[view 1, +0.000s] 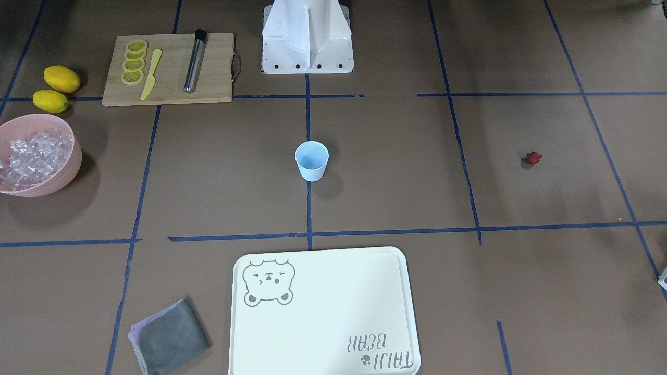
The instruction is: Put ice and strawberries in cup
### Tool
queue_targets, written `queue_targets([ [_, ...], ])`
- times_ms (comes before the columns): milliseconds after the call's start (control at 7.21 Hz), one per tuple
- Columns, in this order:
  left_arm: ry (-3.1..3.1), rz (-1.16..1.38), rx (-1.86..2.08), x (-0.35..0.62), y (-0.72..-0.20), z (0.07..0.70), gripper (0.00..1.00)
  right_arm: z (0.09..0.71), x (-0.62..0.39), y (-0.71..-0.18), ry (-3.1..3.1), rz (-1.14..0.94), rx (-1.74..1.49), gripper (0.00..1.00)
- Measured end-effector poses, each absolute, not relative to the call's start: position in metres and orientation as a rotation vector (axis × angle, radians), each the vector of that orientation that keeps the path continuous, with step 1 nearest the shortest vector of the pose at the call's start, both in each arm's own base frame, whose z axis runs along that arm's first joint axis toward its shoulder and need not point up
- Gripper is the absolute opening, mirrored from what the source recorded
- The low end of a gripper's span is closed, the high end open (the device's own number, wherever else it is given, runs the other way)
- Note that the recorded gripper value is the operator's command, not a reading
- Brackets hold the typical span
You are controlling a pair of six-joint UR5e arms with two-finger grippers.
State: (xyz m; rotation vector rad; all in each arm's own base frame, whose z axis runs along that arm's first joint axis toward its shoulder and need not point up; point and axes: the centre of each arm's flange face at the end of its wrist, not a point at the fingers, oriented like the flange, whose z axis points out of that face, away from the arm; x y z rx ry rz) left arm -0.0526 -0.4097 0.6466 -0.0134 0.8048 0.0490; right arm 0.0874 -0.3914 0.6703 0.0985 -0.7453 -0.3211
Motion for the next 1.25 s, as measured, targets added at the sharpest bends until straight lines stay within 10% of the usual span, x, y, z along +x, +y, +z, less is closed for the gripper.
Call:
queue_targets([
  [1248,0.903,0.114,0.043,-0.031,-0.396,0.64,1.0,0.595,-0.017,-0.417,-0.853,-0.183,0.134,0.98],
])
